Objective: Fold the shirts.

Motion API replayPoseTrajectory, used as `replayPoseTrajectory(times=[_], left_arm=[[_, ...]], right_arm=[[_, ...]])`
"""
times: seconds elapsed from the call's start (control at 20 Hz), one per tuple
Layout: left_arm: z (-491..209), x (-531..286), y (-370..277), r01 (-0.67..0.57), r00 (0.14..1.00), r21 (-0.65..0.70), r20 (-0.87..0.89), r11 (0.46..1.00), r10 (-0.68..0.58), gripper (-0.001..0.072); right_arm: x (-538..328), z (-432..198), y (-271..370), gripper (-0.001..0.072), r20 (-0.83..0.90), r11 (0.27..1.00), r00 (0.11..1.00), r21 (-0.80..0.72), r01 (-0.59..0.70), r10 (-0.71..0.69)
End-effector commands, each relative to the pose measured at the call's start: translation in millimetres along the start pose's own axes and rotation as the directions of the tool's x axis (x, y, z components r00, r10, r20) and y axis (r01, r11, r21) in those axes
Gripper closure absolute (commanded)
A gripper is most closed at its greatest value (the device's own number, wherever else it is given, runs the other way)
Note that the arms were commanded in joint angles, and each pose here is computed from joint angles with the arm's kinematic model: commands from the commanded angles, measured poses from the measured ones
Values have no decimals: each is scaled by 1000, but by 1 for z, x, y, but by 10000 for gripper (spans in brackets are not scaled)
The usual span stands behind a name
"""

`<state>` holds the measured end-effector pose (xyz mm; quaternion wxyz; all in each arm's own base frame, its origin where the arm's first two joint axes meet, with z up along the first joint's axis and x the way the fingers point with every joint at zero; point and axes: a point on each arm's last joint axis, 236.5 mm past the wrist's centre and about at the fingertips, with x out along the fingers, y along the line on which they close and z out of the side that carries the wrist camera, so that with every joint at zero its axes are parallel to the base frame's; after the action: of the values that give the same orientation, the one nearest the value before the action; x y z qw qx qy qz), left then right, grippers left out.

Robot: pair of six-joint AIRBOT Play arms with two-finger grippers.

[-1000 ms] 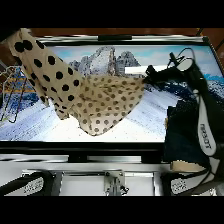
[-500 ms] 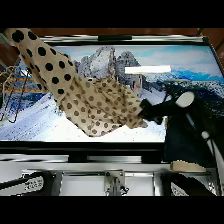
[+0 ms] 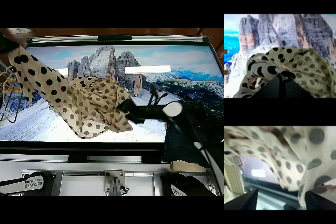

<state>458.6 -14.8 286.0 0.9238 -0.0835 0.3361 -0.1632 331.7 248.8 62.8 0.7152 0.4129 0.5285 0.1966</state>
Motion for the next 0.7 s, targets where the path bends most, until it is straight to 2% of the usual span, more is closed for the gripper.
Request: replayPoseTrajectory(times=[0.0, 0.1, 0.2, 0.45, 0.65], left_arm=[[-28, -5, -6, 25, 993, 22, -119, 999, -23, 665], [-28, -6, -9, 29, 993, 28, -118, 999, -26, 666], [-30, -6, -14, 38, 991, 33, -126, 999, -33, 666], [-31, -5, -20, 48, 990, 27, -133, 998, -43, 665], [-33, -5, -22, 52, 989, 31, -141, 998, -47, 666]], right_arm=[[-68, 108, 24, 42, 308, 970, 951, -225, 96, -22], [-68, 161, 31, 42, 382, 934, 921, -295, 203, -80], [-23, 183, 21, 42, 282, 922, 949, -312, 230, -141], [110, 165, -26, 42, -44, 899, 960, -365, 243, -277], [152, 147, -57, 44, -94, 856, 920, -411, 313, -381]])
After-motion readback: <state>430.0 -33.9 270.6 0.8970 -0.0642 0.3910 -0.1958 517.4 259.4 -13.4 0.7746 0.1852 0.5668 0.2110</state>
